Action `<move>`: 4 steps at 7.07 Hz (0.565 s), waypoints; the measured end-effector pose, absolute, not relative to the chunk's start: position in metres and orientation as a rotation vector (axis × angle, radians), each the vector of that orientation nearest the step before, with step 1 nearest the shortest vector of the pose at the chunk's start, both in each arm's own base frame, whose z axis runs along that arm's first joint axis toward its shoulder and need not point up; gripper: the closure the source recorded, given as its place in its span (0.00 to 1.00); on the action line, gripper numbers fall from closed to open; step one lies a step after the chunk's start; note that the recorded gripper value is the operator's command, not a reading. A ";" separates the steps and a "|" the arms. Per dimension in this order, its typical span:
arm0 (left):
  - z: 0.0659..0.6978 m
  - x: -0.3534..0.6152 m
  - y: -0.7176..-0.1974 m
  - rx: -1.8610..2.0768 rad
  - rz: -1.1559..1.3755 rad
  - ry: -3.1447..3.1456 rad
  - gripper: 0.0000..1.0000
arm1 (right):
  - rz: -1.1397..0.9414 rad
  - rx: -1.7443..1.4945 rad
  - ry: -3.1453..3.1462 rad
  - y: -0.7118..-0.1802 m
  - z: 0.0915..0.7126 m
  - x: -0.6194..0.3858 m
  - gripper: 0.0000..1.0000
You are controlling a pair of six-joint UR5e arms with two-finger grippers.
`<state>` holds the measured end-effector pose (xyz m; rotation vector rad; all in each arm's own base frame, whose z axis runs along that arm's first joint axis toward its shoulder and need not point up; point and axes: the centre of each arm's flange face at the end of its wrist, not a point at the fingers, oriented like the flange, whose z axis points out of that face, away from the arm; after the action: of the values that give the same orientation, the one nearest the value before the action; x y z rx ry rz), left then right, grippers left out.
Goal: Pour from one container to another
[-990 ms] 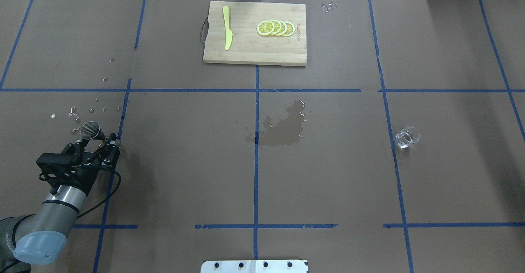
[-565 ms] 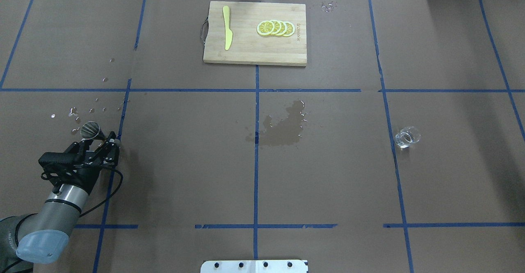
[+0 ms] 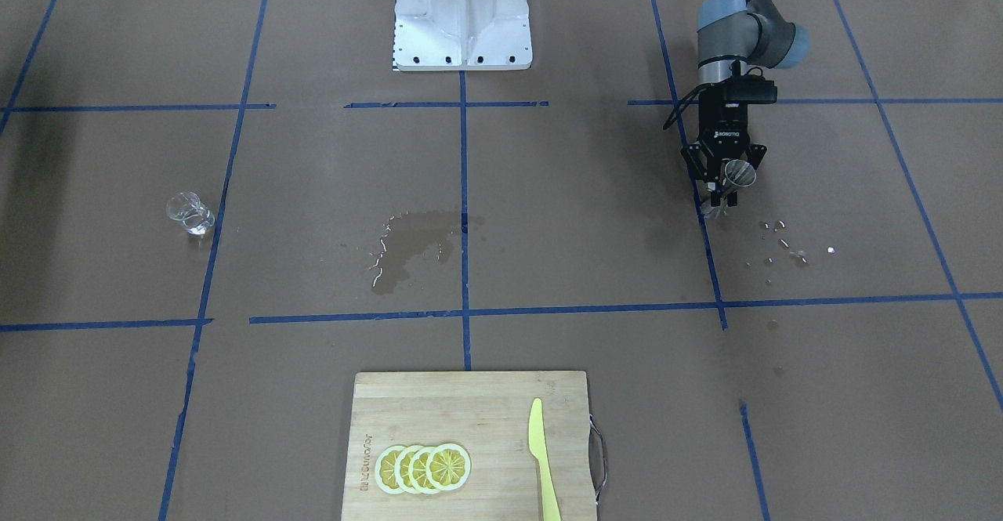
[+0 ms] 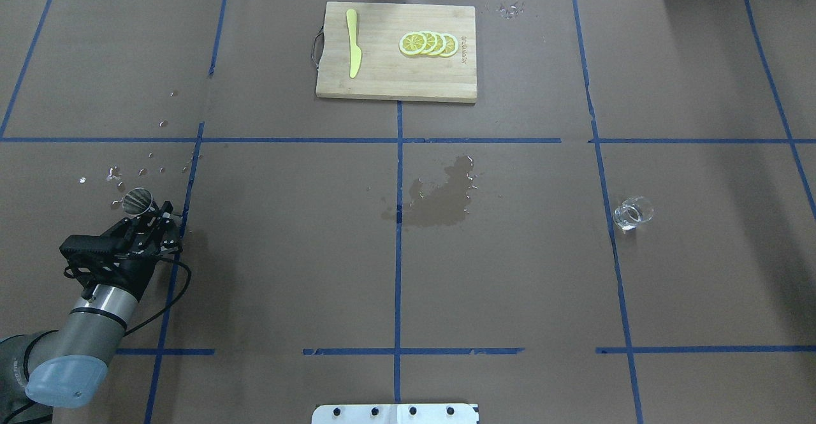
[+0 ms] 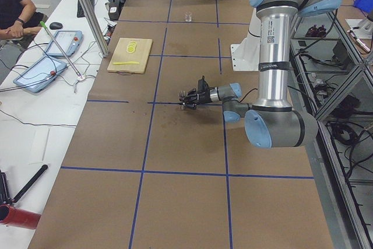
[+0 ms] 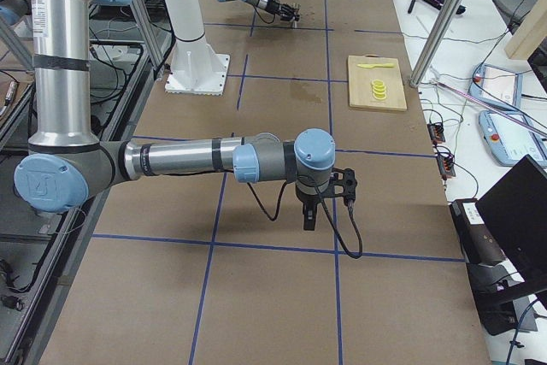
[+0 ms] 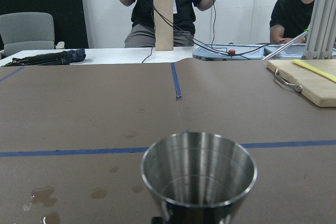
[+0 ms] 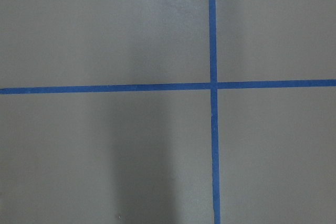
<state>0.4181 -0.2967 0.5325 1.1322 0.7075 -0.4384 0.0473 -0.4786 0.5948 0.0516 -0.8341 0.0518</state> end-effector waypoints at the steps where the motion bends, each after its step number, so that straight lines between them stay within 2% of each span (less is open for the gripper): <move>1: 0.532 0.418 -0.297 1.132 -0.440 0.710 1.00 | 0.051 0.053 -0.834 -0.479 0.594 0.047 0.00; 4: 0.524 0.416 -0.298 1.140 -0.443 0.718 1.00 | 0.039 0.083 -0.837 -0.481 0.578 0.047 0.00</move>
<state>0.4164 -0.2982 0.5238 1.1401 0.7180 -0.4425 0.0471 -0.4805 0.5783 0.0831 -0.8367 0.0388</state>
